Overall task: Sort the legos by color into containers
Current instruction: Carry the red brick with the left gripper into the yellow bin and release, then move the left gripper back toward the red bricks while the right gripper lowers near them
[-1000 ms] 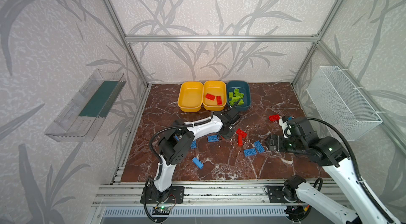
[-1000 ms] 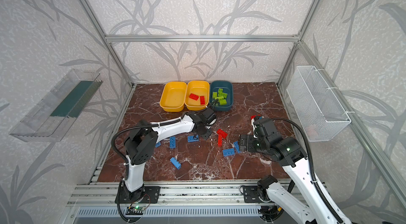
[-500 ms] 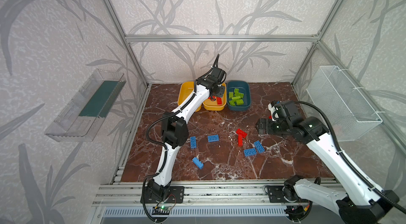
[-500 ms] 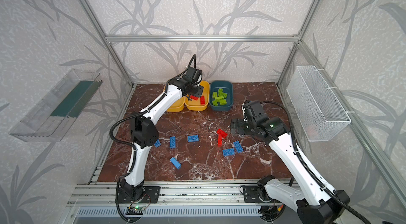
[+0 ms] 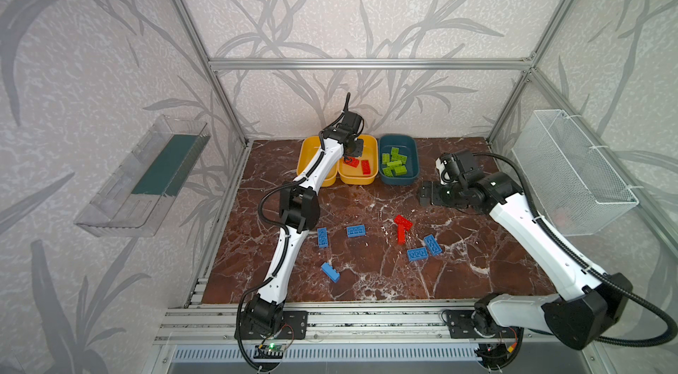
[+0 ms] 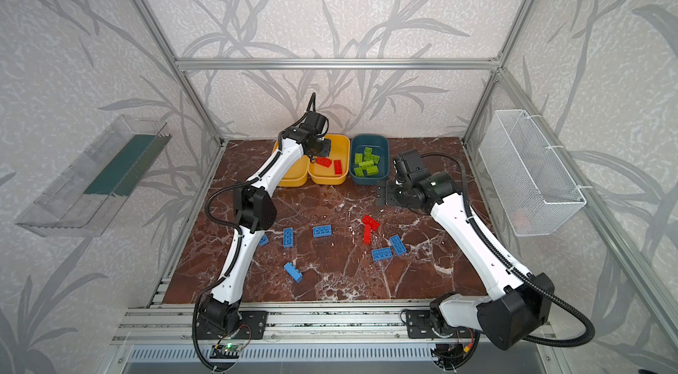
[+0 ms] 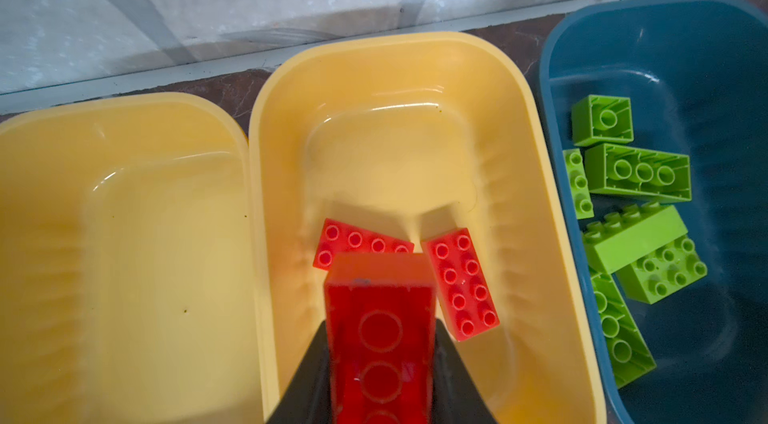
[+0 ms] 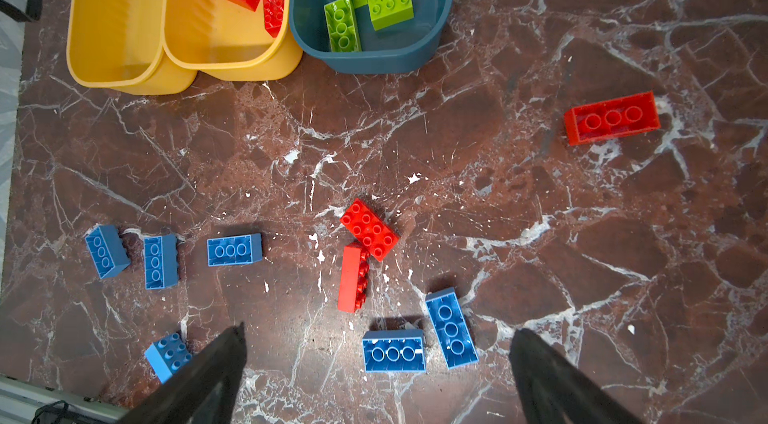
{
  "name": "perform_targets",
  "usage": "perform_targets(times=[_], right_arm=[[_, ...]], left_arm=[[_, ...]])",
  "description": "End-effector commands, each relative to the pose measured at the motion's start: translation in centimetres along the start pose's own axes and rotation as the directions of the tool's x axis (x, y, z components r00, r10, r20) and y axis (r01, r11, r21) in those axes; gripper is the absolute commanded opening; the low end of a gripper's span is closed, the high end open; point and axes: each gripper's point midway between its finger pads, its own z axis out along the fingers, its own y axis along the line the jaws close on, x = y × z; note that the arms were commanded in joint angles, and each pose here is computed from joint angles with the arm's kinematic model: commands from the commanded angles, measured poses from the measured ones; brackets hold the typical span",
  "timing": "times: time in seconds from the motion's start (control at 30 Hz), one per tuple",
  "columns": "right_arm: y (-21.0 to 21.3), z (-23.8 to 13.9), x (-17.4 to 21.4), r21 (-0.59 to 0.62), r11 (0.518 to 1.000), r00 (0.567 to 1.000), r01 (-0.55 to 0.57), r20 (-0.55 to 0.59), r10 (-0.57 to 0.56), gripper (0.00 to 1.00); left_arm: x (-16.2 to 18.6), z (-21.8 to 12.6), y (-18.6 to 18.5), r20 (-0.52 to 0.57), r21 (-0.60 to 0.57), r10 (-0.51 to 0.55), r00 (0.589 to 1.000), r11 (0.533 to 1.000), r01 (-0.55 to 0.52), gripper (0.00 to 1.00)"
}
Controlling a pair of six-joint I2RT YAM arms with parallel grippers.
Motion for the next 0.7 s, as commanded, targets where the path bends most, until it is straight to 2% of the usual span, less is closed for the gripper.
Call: perform_targets(times=[0.0, 0.07, 0.13, 0.4, 0.67], right_arm=[[0.5, 0.0, -1.3, -0.004, 1.000, 1.000, 0.002, 0.012, -0.002, 0.99], [0.7, 0.2, -1.7, -0.004, 1.000, 1.000, 0.003, 0.007, -0.003, 0.99], [0.9, 0.4, -1.9, -0.005, 1.000, 1.000, 0.004, 0.002, -0.004, 0.99], [0.8, 0.5, -1.3, -0.006, 1.000, 1.000, -0.004, -0.010, 0.004, 0.99], [-0.4, 0.3, 1.6, -0.008, 1.000, 0.999, -0.029, -0.041, 0.028, 0.99]], left_arm=[[-0.7, 1.0, -0.9, 0.030, 0.047, -0.041, 0.999, 0.998, 0.040, 0.46], [-0.8, 1.2, -0.8, 0.035, 0.048, -0.052, 0.998, 0.998, 0.050, 0.75], [-1.0, 1.1, -1.6, 0.037, 0.094, -0.037, 0.999, 0.995, 0.033, 0.87], [-2.1, -1.4, -3.2, 0.039, 0.185, -0.112, 0.993, 0.977, 0.103, 0.89], [-1.1, -5.5, -4.5, 0.024, 0.189, -0.105, 0.994, 0.977, 0.098, 0.89]])
